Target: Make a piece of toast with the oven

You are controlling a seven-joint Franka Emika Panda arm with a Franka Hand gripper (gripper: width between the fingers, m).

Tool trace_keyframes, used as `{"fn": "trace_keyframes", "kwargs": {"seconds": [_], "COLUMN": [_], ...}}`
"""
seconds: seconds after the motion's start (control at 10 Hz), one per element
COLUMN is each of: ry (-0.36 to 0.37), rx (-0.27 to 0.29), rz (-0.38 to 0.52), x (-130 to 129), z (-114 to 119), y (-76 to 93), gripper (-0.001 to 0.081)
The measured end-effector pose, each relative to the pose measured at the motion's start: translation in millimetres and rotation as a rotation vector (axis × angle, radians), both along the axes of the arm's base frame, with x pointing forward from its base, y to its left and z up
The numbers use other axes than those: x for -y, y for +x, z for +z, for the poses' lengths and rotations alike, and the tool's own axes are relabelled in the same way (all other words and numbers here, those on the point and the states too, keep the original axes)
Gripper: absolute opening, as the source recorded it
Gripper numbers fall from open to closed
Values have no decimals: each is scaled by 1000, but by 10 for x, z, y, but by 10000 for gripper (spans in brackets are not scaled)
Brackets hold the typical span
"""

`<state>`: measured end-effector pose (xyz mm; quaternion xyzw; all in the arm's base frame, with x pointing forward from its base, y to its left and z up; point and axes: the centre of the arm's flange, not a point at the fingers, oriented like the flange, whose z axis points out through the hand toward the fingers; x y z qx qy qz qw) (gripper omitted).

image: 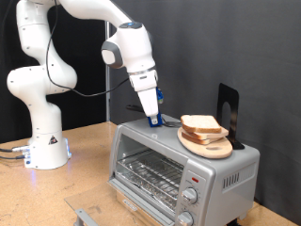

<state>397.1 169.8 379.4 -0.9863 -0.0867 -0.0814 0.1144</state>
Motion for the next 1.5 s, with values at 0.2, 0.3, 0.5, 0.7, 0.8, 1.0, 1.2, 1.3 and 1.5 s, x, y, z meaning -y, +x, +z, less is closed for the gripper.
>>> {"fn": "trace_keyframes", "kwargs": {"seconds": [0.2,0.3,0.5,0.7,0.8,1.0,1.2,1.3,1.5], "ry": [0,0,0,0,1,12,48,69,102], "rx": [0,0,0,-1,-1,-3,3,8,11], "rz": [0,-1,-2,-4,-7,-22,-45,-52,-54], "x": [0,0,2,5,5,7,13,23,46], "z": [0,0,0,0,0,11,94,170,380], "y": [0,0,1,2,3,8,14,7,-29], "gripper": [441,441,441,441,441,441,441,441,441]}}
